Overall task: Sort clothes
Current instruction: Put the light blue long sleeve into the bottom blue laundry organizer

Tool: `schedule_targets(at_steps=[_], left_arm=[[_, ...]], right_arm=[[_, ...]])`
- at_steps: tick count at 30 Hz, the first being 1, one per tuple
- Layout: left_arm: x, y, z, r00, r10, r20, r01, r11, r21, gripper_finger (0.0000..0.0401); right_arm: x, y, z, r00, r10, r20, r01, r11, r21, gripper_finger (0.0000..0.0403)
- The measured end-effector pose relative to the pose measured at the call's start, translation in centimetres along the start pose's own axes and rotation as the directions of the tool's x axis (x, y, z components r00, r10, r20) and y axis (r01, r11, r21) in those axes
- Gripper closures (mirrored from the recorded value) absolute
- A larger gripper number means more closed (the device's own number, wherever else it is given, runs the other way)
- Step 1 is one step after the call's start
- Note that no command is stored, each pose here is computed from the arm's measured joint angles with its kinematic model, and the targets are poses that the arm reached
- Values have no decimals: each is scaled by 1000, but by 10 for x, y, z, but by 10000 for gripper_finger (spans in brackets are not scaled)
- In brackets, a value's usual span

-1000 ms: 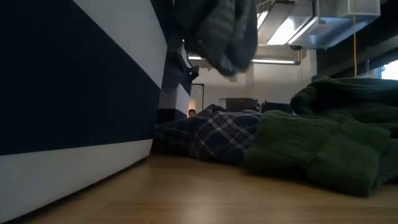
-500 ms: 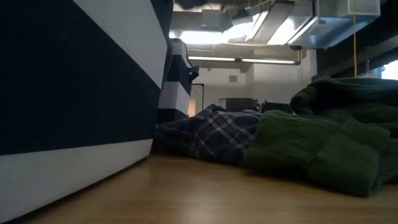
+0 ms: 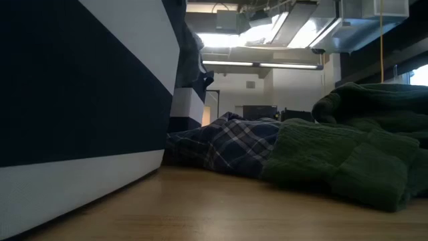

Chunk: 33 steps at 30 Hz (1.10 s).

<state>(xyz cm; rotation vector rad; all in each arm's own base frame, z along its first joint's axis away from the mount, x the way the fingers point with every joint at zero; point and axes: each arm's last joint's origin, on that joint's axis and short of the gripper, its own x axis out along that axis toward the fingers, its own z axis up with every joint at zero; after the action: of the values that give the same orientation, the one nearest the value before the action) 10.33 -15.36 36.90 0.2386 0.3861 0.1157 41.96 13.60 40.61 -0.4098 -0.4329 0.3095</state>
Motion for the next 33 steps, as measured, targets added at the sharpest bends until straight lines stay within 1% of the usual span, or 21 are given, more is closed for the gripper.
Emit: schedule_targets(at_steps=[4,7,10,14,16,18,20,23,25,28,30,33], left_arm=[[-4,12,-4,999,-10,-33,9,999,-31,361],[-6,18,-8,998,-7,-60,4,998,-60,361],[-6,20,-10,997,-7,-80,1,997,-80,361],[-6,19,-9,997,-12,-79,5,996,-90,361],[-6,19,-9,997,-12,-79,5,996,-89,361],[-6,19,-9,997,-11,-79,4,996,-89,361],[-6,19,-9,997,-12,-79,4,996,-91,361],[-6,19,-9,997,-12,-78,5,995,-100,361],[-6,19,-9,997,-12,-78,4,995,-101,361],[-6,19,-9,997,-9,-75,2,996,-85,361],[-6,19,-9,998,2,-66,-7,997,-81,361],[-6,20,-8,999,29,-41,-33,996,-85,361]], right_arm=[[21,9,-22,993,62,-96,-53,995,90,380],[29,17,-39,976,109,-188,-82,986,143,380],[30,23,-55,951,113,-286,-70,985,157,380],[26,27,-63,913,151,-378,-89,980,176,367],[25,28,-66,902,163,-400,-75,971,225,347],[25,29,-66,897,169,-408,-50,957,285,316],[24,29,-67,890,179,-420,-51,953,297,276],[22,33,-70,865,170,-472,-30,956,290,216],[18,35,-64,842,173,-511,-25,958,285,186],[10,37,-41,818,143,-558,0,969,249,153],[5,41,-26,798,111,-593,27,975,219,140],[-5,49,-9,750,47,-660,77,984,158,133]])
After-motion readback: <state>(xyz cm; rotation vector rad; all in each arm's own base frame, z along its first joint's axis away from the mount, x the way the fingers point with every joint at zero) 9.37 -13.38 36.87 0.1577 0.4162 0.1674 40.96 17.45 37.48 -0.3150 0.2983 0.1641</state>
